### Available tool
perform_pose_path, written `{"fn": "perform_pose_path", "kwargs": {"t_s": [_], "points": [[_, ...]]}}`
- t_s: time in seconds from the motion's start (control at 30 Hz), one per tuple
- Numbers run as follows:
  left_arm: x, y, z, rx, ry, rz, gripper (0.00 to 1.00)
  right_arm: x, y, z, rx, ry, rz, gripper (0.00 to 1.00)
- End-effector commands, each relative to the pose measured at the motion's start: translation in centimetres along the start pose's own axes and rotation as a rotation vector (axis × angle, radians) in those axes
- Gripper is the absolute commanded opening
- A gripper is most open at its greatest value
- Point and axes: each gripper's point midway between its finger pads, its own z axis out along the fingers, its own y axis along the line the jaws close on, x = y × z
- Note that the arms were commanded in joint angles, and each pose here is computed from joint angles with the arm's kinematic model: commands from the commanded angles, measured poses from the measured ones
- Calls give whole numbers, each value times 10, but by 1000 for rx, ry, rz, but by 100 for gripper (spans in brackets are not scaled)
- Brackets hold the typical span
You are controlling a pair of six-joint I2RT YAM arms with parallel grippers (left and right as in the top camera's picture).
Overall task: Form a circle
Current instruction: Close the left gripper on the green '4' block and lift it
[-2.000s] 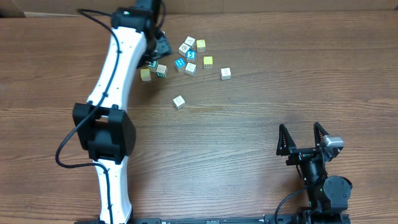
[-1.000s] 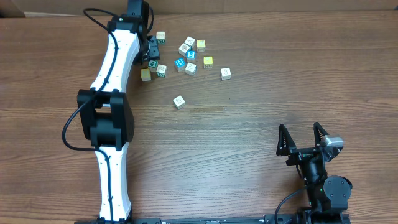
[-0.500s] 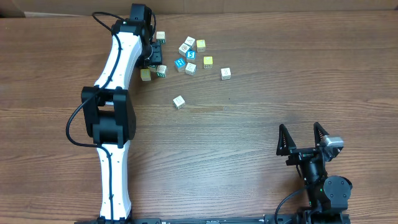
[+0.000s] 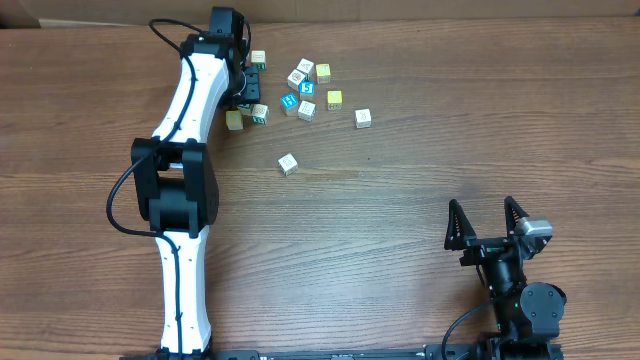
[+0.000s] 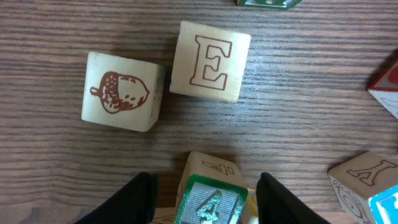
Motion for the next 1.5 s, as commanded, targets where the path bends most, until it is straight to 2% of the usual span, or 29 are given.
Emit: {"fn": "perform_pose_path", "kwargs": {"t_s": [0.0,0.07,0.37,0.53,0.73,1.03,1.3,1.47], "points": [[13,-3,15,-11,38,13,46,1,-1,0,2,-4,3,100],[15,-3,17,-11,41,13,46,1,-1,0,2,-4,3,100],[2,-5,15,-2,-11,11,32,1,-1,0,2,-4,3,100],[-24,3,-25,-57,-88,6,29,1,-1,0,2,-4,3,100],[-40,-5,-78,-8,-147,4,24,1,-1,0,2,-4,3,100],[-13,-1,-146,-6,-102,-28,11,1,-1,0,2,-4,3,100],[24,4,-229,9,-93,-77,11,1,-1,0,2,-4,3,100],[58,4,-254,8,-16,-63,11,1,-1,0,2,-4,3,100]]}}
